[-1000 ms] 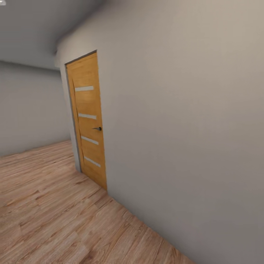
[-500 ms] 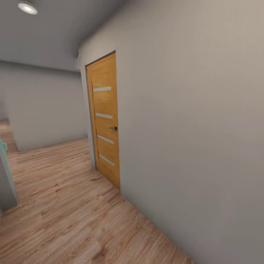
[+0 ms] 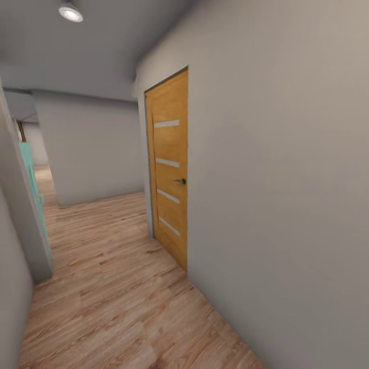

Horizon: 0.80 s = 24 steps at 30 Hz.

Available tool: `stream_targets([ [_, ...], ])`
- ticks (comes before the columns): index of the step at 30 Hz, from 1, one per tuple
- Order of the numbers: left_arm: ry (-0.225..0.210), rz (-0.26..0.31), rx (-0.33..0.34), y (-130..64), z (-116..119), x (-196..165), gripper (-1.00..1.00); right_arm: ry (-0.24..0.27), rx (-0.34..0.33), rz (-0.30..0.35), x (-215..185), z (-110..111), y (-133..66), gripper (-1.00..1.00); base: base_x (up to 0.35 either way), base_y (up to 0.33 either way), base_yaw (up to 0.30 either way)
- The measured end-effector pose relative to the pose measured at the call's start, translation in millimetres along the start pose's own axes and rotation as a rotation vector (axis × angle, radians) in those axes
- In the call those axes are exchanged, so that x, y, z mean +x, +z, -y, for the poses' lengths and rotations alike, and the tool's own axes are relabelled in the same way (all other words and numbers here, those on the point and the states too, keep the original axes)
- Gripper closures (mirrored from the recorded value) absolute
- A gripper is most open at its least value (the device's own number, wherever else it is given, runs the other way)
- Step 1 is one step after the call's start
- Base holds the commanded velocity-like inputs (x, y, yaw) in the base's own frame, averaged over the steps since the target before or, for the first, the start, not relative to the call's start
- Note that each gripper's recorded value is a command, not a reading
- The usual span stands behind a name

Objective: Move the two storage containers from the living room to the garage. In the garage, place one container on the floor and stack the other container on top of it (either order is fine).

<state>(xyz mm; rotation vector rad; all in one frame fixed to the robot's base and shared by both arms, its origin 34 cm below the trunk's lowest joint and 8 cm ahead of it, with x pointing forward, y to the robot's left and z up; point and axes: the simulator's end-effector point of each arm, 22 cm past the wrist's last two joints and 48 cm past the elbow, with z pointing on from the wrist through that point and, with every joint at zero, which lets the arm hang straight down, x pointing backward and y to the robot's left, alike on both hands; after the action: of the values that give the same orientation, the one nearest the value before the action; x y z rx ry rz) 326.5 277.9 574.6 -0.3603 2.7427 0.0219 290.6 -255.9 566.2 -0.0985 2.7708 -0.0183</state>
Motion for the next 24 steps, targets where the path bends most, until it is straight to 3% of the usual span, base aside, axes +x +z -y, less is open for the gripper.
stream_targets([
  [24, 0.0, -0.001, 0.0, 0.0, 0.1, 0.1, -1.0, 0.0, 0.001, -0.003, 0.7, 0.7, 0.0, -1.0, 0.32, 0.0, 0.278],
])
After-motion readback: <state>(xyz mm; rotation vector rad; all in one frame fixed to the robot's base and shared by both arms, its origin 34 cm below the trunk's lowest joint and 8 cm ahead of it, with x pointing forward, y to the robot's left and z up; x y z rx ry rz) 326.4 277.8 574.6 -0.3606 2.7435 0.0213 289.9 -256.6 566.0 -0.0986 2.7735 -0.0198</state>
